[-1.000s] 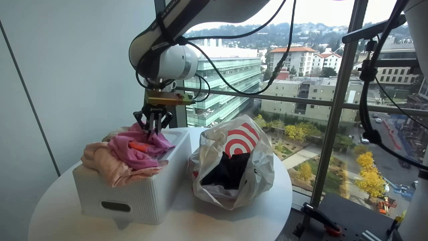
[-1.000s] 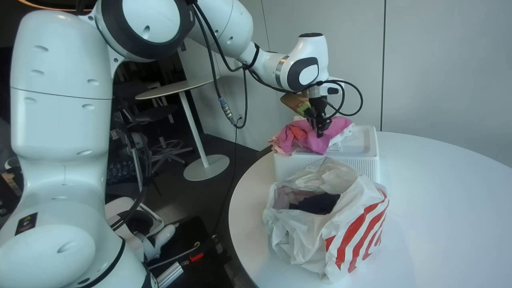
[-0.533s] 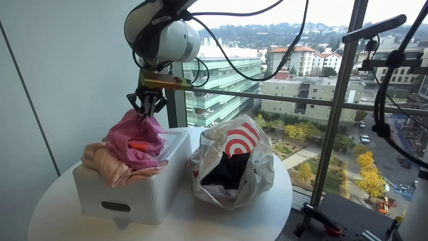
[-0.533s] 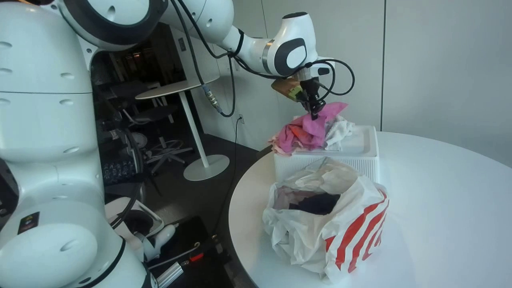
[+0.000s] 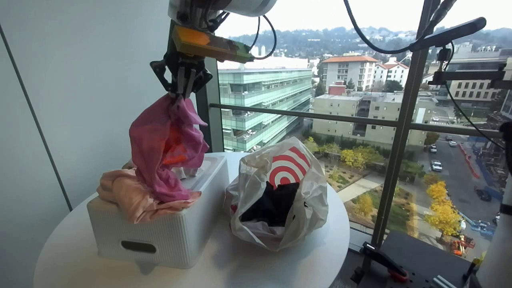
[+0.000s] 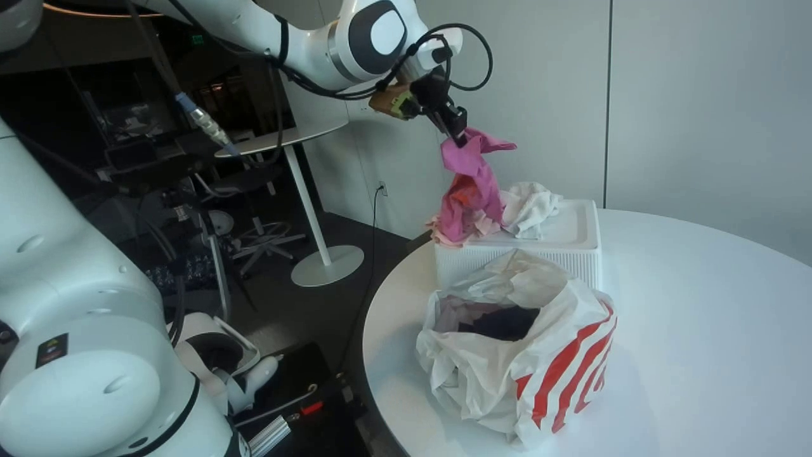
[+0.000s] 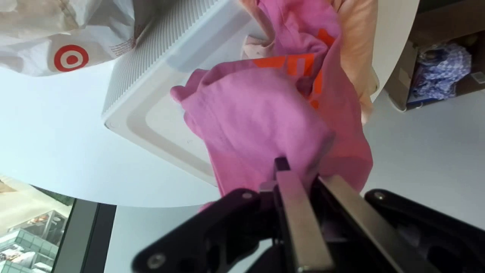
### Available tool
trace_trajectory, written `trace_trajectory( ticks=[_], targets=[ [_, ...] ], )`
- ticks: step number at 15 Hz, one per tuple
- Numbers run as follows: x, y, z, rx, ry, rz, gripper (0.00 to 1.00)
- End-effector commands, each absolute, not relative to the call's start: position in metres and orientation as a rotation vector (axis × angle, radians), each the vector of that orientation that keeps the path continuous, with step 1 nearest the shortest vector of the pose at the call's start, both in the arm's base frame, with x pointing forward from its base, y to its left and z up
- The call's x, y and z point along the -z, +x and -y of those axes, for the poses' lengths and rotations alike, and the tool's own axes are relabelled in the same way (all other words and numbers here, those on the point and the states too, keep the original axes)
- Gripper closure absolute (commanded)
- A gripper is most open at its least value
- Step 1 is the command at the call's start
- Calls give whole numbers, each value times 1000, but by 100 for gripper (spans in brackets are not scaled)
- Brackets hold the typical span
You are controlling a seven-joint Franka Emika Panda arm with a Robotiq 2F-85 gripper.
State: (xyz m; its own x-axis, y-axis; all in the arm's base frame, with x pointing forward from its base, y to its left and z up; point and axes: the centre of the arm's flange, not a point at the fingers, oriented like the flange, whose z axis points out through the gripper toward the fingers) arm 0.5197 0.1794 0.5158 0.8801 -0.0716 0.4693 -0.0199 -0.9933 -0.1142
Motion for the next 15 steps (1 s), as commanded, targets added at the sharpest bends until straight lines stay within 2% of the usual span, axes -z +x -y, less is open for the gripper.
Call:
trace_trajectory(
  ticks=[1, 7, 13, 15],
  targets=[
    [-544, 430, -182, 941, -2915, -172, 93],
    [-567, 331, -160, 1051, -2848, -509, 94],
    [-581, 291, -100, 783, -2874, -864, 93],
    [-578, 294, -79, 769, -2896, -959, 93]
  ],
)
